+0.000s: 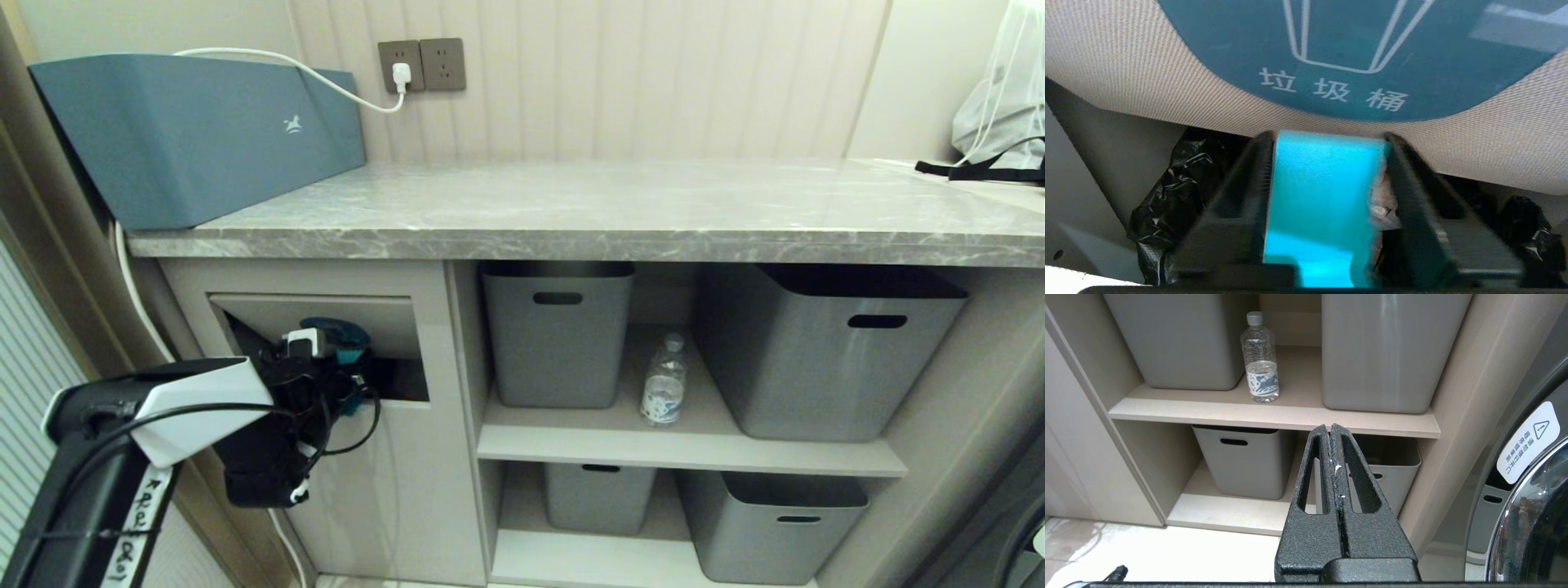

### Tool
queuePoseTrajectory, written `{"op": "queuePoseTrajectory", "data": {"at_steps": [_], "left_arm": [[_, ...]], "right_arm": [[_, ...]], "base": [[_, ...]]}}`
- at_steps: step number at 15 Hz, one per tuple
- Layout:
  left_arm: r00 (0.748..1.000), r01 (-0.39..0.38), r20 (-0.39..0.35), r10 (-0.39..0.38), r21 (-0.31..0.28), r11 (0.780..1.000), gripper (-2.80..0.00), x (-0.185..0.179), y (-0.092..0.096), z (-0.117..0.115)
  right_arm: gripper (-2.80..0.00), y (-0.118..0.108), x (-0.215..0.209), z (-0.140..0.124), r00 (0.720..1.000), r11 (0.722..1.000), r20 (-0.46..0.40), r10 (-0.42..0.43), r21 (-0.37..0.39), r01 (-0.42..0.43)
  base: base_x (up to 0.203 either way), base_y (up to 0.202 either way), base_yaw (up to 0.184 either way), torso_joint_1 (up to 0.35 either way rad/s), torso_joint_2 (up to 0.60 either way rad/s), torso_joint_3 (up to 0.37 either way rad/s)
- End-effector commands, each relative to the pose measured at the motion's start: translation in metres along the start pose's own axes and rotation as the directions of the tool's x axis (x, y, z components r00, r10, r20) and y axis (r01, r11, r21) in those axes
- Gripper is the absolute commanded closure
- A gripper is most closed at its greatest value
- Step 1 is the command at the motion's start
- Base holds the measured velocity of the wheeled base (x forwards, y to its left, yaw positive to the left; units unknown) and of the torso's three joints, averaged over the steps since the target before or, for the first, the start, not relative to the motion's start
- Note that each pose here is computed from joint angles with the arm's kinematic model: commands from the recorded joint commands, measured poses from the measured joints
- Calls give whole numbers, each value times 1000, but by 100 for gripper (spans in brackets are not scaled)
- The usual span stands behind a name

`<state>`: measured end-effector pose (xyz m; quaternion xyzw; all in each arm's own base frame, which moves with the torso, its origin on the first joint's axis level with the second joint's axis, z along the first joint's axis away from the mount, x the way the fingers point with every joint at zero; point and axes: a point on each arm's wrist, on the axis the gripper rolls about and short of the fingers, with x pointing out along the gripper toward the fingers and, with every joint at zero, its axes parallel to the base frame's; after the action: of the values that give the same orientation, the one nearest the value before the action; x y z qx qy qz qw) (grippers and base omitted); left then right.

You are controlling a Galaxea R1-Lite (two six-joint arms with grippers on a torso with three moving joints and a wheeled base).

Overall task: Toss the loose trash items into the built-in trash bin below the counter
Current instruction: Put the garbage in the trash can

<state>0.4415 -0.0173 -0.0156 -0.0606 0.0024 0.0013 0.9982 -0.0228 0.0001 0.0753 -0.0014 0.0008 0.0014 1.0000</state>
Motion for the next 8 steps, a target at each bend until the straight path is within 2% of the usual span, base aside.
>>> {"op": "queuePoseTrajectory", "data": {"at_steps": [1, 8], "left_arm": [[1000, 0, 7, 0, -1, 1000, -280, 1, 0, -1], [1000, 1, 27, -1, 2, 1000, -280, 6, 0, -1]], "right_arm": [[0, 0, 0, 0, 1000, 1000, 0, 0, 0, 0], [0, 0, 0, 0, 1000, 1000, 0, 0, 0, 0]], "base": [[0, 0, 0, 0, 0, 0], [0, 0, 0, 0, 0, 0]]}}
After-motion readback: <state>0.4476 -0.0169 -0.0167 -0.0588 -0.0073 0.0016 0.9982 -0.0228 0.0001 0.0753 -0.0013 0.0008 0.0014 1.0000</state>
